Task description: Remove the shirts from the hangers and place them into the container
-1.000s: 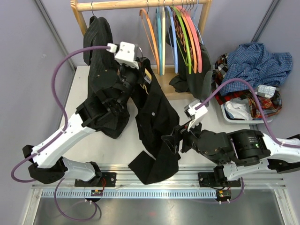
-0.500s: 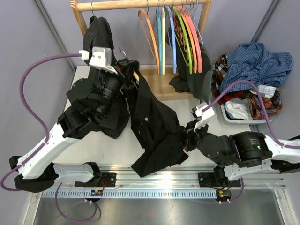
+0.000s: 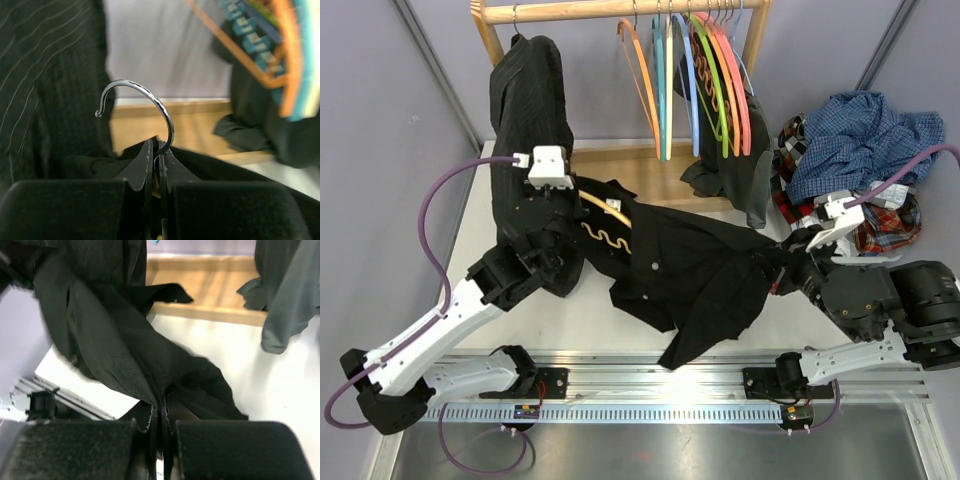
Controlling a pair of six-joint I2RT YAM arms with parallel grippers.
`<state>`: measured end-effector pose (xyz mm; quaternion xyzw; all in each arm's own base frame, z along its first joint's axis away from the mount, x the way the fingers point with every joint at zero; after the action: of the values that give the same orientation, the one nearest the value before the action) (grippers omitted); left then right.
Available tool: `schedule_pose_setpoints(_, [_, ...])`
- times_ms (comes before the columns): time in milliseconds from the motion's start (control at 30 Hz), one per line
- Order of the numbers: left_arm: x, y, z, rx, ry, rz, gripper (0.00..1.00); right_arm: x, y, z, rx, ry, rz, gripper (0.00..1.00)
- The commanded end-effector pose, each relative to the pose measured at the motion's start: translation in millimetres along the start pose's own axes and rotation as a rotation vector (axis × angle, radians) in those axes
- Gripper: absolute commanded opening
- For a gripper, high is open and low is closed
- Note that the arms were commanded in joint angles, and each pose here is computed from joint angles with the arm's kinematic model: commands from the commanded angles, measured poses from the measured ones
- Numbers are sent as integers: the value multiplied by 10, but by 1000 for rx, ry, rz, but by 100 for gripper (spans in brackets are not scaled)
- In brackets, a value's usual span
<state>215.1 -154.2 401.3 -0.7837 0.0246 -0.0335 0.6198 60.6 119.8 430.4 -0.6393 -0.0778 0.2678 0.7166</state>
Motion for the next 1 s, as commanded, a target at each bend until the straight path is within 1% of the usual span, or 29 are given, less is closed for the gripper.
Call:
schedule_pose_setpoints(0, [-105,-195,514,16,-234,-98,0,-39,-233,-226,10,148,-115,0])
schedule_pose_setpoints(33, [-150,-231,565,6,-241,-109,0,-44,-244,-253,13,169,-120,0])
schedule_pose_setpoints(67, [-195,-275,609,-7,-247,-123,0,-56,-213,-347,-38,216,-118,0])
schedule_pose_setpoints(100, [-240,-329,646,-24,-250,-139,0,-83,-246,-386,39,224,-129,0])
schedule_pose_setpoints(233, [-489,-645,807,-92,-252,-215,0,-98,-158,-488,32,242,-121,0])
schedule_pose_setpoints(367, [-620,-786,843,-151,-210,-223,0,-58,-22,-499,-5,267,-104,0])
schedule_pose_setpoints(500, [-744,-892,901,-190,-181,-243,0,-77,10,-562,6,265,-97,0])
schedule_pose_setpoints(567, [-845,-967,942,-223,-155,-245,0,-55,60,-533,-23,266,-81,0])
schedule_pose_setpoints(600, [-864,-975,878,-280,-89,-233,0,-39,81,-507,-35,267,-74,0])
schedule_pose_setpoints(667, [-905,-918,811,-320,-11,-177,0,27,162,-403,-85,277,-51,0])
schedule_pose_setpoints(700, [-922,-917,674,-413,87,-133,0,51,189,-364,-104,280,-44,0])
schedule_pose_setpoints(767, [-942,-822,524,-472,192,-41,0,124,262,-241,-144,291,-24,0])
schedule_pose_setpoints(800, [-961,-749,366,-553,292,37,0,143,289,-205,-153,292,-16,0])
schedule_pose_setpoints(833, [-984,-746,281,-602,356,63,0,165,315,-170,-161,294,-9,0])
schedule_pose_setpoints(867, [-1018,-713,143,-673,446,133,0,202,377,-103,-171,293,9,0])
schedule_pose_setpoints(933, [-1061,-719,49,-748,512,185,0,272,465,-10,-191,295,32,0])
schedule_pose_setpoints(967, [-1088,-725,-9,-813,545,221,0,327,559,63,-206,282,66,0])
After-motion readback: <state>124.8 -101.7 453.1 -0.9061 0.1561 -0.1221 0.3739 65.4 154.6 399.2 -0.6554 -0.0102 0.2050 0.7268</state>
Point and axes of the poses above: each gripper's point midway between its finger pads, its own x axis out along the fingers, its own z axis along the line the jaws close on, y = z × x, the point moved 8 cm from there along -x, back along the fingers, and after that the axes turned 8 degrees about -x, right-handed, at the moved point
